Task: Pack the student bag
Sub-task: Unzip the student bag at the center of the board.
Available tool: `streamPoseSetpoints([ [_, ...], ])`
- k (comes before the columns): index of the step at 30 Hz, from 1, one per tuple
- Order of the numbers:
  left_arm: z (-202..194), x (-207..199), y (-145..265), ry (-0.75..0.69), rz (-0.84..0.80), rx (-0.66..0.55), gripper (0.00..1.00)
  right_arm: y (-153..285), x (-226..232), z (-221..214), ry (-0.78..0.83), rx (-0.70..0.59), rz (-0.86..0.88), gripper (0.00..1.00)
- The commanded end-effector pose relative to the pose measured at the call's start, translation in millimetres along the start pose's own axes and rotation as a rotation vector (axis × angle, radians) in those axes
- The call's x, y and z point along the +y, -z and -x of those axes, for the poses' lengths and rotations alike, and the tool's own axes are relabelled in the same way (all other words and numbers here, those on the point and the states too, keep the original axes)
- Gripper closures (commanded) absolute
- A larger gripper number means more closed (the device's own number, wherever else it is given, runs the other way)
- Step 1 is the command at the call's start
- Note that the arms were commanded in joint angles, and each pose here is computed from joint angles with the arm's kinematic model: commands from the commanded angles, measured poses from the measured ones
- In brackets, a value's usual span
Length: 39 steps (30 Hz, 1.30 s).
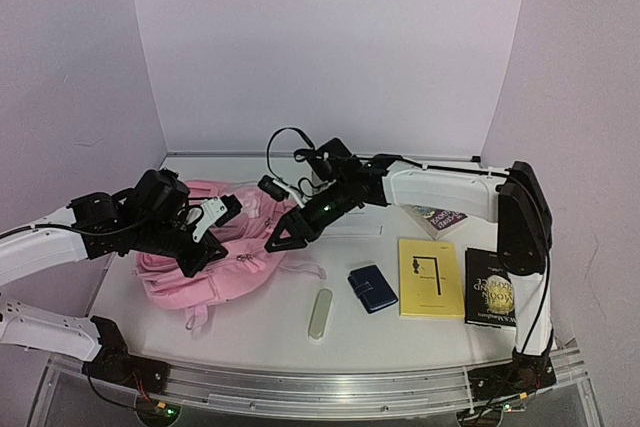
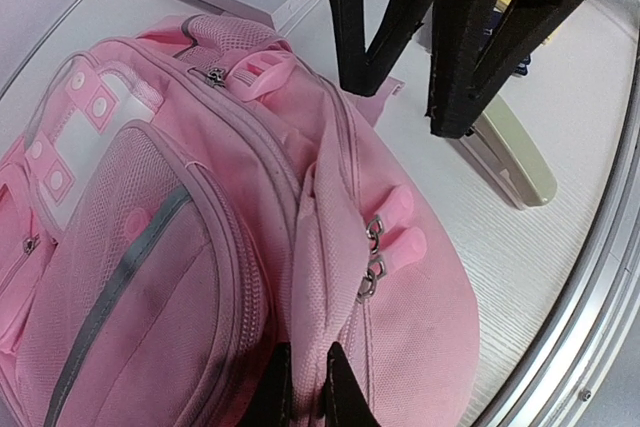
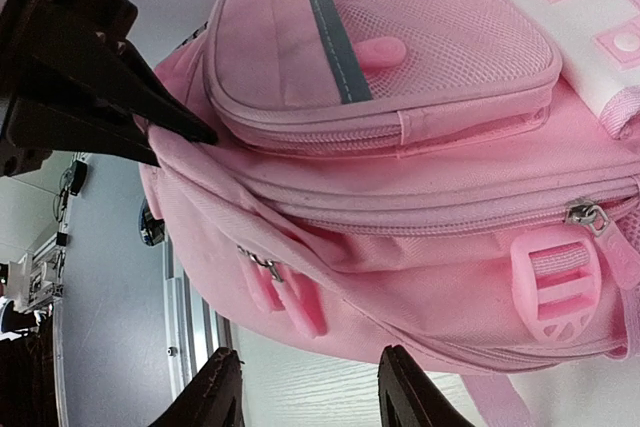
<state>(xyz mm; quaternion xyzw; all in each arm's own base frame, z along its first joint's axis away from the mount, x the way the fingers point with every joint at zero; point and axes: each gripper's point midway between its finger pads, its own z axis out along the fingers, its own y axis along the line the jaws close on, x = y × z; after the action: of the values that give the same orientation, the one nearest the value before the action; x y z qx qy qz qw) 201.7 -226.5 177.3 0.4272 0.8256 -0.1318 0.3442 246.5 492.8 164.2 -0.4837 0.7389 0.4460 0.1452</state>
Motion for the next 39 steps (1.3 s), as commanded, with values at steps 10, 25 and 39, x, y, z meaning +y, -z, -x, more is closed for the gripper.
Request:
streamPoseSetpoints([
  [10,43.0,8.3,22.0,0.037,0.027,-0.176,1.0,-16.1,3.7,4.1,0.024,-0.001,-0.015,0.68],
  [25,47.8,1.5,21.3,0.039,-0.014,-0.193,1.0,-41.2,-1.8,2.0,0.042,0.017,-0.047,0.74],
  [39,53.1,1.7,18.8,0.039,-0.016,-0.203,1.0,-54.8,3.7,-5.0,0.125,0.042,-0.157,0.77],
])
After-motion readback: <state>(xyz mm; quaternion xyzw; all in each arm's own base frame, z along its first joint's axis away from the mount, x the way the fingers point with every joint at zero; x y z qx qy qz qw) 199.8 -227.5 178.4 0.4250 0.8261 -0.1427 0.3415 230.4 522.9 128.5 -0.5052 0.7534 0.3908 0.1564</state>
